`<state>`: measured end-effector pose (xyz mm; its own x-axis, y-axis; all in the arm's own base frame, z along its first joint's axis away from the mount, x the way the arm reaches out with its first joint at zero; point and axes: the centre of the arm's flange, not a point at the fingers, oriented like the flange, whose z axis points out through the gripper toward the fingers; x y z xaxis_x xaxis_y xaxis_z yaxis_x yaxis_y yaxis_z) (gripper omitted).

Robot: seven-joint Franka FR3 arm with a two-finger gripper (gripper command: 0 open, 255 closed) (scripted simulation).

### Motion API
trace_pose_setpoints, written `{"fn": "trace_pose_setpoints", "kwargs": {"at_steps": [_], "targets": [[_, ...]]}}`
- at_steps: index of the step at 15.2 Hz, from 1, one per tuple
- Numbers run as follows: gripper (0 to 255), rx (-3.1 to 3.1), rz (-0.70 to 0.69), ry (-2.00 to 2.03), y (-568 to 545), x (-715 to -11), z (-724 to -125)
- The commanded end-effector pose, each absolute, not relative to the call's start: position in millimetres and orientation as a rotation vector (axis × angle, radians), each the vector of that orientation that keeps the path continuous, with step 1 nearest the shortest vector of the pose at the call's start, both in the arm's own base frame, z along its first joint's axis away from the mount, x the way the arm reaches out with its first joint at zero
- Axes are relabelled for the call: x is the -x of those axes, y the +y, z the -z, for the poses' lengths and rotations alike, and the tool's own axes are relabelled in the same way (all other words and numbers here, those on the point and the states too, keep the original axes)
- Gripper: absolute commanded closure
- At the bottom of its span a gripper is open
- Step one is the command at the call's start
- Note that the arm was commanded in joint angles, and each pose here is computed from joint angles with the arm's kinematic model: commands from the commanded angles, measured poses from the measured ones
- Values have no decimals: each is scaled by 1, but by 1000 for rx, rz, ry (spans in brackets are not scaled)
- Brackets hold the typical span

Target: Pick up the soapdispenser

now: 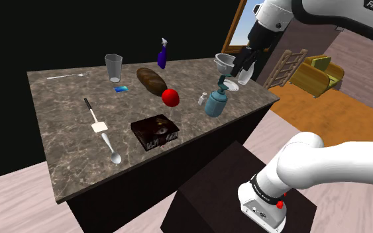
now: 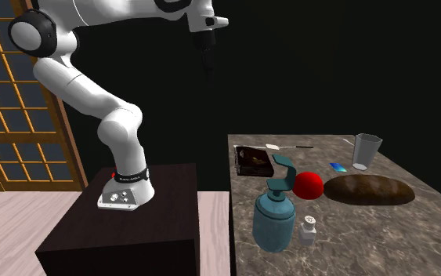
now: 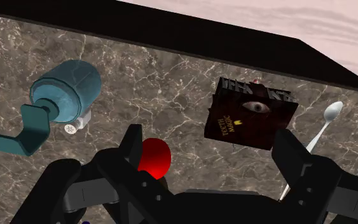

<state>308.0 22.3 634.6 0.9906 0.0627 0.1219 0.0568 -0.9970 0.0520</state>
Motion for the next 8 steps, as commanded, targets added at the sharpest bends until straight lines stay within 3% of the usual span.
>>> {"fn": "trace_pose_setpoints", "kwargs": {"at_steps": [1,8], "targets": [[0,-3086,-191,93,22,-308,-635],[0,-3089,-256,42,-49,-336,-585]]}}
